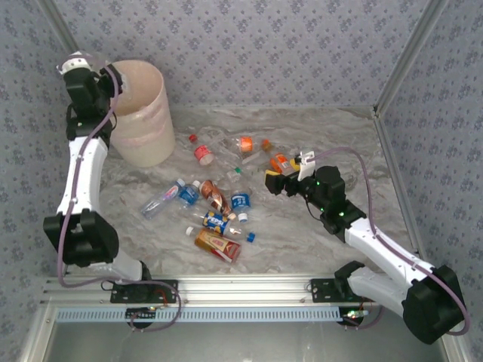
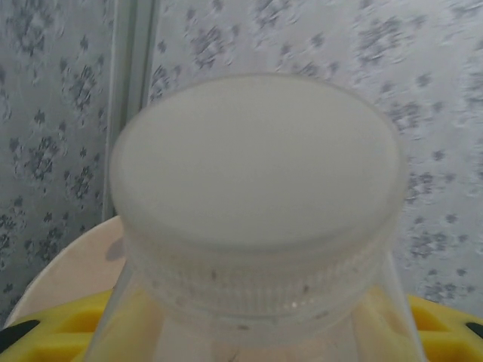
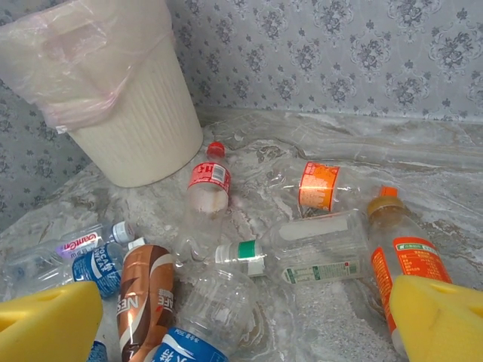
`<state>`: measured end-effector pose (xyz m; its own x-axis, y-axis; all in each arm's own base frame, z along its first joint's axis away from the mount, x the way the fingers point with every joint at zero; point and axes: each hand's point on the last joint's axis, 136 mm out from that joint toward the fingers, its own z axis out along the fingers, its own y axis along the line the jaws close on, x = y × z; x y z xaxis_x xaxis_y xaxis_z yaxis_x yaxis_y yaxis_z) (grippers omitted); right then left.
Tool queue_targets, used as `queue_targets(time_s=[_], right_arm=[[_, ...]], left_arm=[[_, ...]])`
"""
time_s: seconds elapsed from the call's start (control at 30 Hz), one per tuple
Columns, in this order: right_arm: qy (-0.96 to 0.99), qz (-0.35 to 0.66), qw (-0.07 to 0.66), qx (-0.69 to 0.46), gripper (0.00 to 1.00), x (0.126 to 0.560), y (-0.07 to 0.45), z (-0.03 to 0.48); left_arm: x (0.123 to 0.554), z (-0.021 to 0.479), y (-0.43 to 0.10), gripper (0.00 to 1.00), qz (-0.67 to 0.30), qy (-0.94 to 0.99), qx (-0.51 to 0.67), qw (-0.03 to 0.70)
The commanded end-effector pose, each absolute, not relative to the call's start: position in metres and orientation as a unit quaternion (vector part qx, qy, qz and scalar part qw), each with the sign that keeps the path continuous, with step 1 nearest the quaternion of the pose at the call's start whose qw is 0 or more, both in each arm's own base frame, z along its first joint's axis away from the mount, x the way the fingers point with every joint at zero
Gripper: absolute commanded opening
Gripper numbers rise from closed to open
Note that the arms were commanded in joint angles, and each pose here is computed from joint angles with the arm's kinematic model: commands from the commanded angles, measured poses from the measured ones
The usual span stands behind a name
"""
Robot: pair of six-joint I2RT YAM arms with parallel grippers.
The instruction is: Put the plastic bottles in the bin
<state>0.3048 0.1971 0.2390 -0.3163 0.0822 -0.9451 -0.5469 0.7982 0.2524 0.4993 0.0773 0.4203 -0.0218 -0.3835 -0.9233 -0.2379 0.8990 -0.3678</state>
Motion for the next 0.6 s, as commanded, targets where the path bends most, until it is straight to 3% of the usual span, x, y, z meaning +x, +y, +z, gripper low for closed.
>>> queue_targets(time_s=[0.0, 0.33, 0.57], right_arm=[[0.762, 0.272, 0.572, -0.133, 1.0, 0.309, 0.191, 0.24], [0.775, 0.265, 0.56, -0.122, 1.0, 0.311, 0.188, 0.232], [0.794, 0.251, 0.546, -0.098, 1.0, 0.314, 0.18, 0.22]], left_arm=[[0.512, 0.42, 0.07, 0.55, -0.125, 0.721, -0.23, 0.642], [0.552, 0.352, 0.03, 0.56, -0.251, 0.768, -0.225, 0.544], [0.561, 0.323, 0.016, 0.62, -0.259, 0.786, -0.224, 0.514]])
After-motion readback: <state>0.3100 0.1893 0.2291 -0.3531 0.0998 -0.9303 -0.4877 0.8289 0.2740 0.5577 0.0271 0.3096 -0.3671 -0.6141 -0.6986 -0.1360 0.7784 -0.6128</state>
